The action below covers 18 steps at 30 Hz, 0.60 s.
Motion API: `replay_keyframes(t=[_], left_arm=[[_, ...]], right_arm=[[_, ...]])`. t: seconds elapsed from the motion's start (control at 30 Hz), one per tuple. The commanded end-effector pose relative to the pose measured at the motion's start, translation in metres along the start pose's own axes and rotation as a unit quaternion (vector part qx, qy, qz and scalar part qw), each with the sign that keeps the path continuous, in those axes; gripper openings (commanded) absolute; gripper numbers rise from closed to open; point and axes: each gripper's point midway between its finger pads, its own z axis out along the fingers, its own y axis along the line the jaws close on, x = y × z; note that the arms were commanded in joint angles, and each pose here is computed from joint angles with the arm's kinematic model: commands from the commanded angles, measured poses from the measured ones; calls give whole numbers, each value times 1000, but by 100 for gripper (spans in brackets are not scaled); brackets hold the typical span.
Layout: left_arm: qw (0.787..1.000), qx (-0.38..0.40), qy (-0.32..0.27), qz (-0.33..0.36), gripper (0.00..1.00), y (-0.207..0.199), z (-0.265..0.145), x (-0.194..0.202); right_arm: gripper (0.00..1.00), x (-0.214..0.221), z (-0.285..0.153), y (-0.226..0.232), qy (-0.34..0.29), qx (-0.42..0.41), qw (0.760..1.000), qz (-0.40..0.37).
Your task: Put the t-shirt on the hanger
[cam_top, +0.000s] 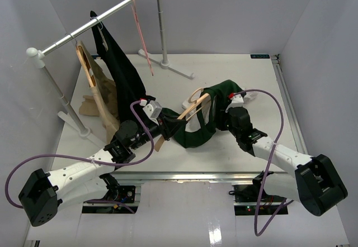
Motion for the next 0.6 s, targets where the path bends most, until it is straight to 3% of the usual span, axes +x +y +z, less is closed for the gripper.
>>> replay_keyframes(t=[0.0, 0.33, 0.57], left_arm=[[998, 8, -68, 11, 0, -8, -3, -38], [998, 2, -66, 15, 0, -6, -16, -33], [998, 15, -69, -1, 0, -10, -30, -21]], right_arm=[[8, -24, -1, -15, -32, 56, 998, 10], [8, -86, -56, -54, -50, 196, 978, -41], [8, -192, -84, -65, -96, 216, 968, -88]])
